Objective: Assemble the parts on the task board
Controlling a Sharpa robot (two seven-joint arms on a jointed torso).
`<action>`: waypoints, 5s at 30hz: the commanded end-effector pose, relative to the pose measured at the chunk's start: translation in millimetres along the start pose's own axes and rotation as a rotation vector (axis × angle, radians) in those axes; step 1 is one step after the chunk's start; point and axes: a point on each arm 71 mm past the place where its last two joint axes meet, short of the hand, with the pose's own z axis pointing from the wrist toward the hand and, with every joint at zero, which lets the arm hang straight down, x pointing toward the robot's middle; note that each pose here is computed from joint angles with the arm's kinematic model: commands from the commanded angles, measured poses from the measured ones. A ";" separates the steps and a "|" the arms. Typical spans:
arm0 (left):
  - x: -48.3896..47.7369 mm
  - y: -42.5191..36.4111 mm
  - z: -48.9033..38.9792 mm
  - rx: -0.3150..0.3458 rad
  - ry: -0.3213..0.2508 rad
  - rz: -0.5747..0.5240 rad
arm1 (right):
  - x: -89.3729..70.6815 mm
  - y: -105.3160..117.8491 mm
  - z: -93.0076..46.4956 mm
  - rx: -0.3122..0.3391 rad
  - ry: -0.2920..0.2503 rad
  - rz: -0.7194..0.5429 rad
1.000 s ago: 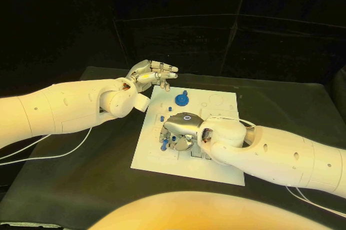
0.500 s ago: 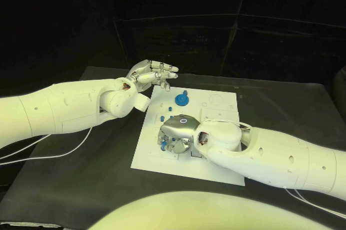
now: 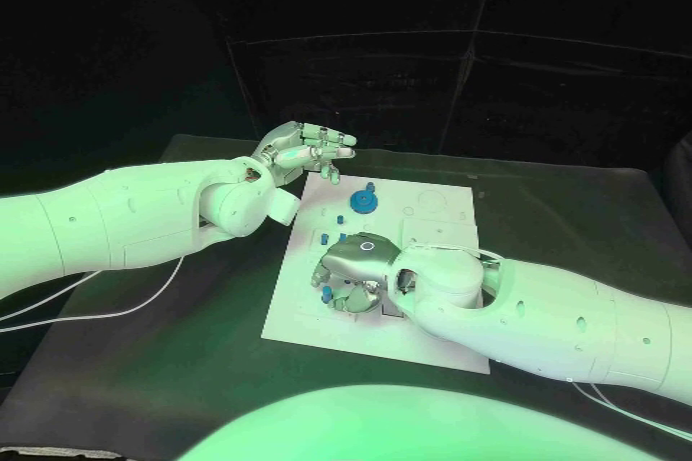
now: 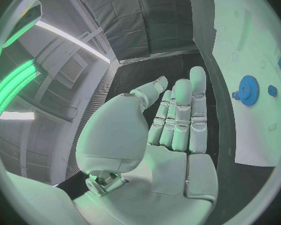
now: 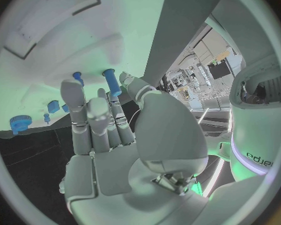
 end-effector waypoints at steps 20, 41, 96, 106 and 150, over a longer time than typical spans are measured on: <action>-5.2 -1.0 -2.8 -0.001 -0.002 -0.006 | -17.5 -84.6 -141.8 0.423 -0.203 0.422; -6.7 0.0 -4.7 -0.004 0.000 -0.008 | 12.7 -104.4 -177.7 0.746 -0.001 0.421; -7.1 1.6 -5.4 -0.013 0.005 -0.011 | 21.8 -71.1 -153.2 0.743 -0.109 0.562; -6.9 1.5 -5.8 -0.013 0.006 -0.012 | 20.9 -63.9 -143.3 0.718 -0.103 0.565; -5.2 1.9 -5.1 -0.022 0.015 -0.015 | 27.4 -57.2 -105.2 0.709 -0.043 0.611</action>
